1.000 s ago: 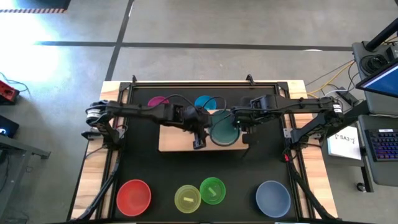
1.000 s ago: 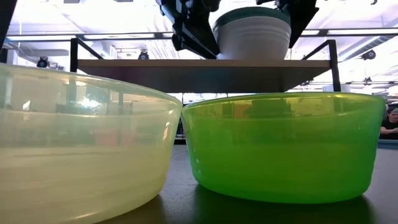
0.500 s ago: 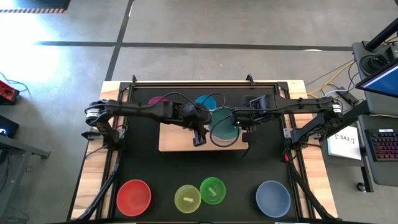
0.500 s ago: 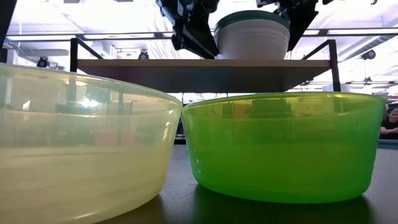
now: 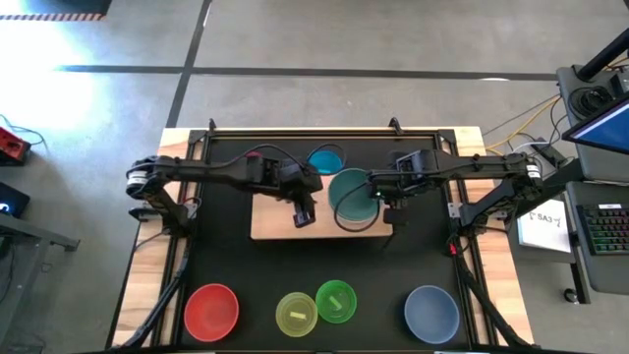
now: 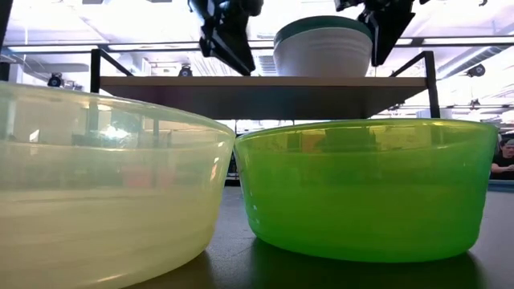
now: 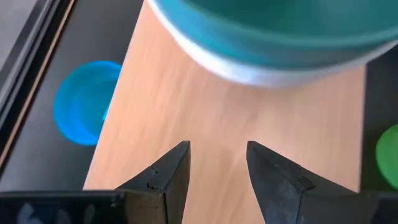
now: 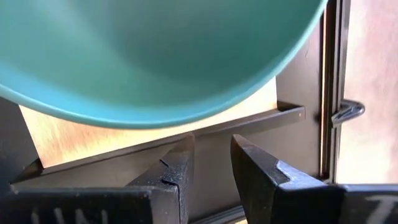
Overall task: Place and stack bowls onto a shelf
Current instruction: Stack the large blue bowl on top of the large green bowl on the shelf
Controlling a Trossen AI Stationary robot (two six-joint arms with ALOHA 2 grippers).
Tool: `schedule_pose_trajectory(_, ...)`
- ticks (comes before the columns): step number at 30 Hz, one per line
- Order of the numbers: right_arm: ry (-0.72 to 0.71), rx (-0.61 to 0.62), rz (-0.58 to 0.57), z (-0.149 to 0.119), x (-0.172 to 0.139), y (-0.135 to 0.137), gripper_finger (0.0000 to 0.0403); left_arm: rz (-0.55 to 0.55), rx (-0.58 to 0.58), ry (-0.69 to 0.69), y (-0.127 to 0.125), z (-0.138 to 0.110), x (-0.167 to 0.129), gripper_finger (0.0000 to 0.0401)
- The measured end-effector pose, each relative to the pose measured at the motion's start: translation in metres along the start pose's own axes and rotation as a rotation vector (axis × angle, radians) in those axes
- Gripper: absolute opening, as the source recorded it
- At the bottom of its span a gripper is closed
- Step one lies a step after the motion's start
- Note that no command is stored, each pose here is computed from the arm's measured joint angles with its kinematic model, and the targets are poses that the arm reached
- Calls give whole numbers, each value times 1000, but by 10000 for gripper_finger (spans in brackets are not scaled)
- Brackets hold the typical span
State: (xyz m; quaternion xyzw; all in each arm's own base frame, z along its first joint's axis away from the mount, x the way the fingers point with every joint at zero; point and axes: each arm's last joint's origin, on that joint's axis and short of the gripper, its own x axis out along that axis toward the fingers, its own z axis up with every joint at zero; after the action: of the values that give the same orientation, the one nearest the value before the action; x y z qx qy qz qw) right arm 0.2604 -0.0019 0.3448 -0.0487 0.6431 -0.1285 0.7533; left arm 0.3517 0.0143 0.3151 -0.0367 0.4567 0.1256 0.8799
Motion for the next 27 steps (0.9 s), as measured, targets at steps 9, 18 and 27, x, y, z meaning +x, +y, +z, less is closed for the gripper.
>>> schedule_pose_trajectory(9, 52, 164, 78, -4, 0, 2, 112, 12, 1, 37, -2, -6, -6, 142)
schedule_pose_trajectory(18, 180, 372, 279, -12, -5, 16, 98, 13, -10, 54, 2, -13, -28, 142)
schedule_pose_trajectory(27, 253, 517, 309, -26, -16, 64, 122, 7, 11, 50, 7, -22, -59, 142)
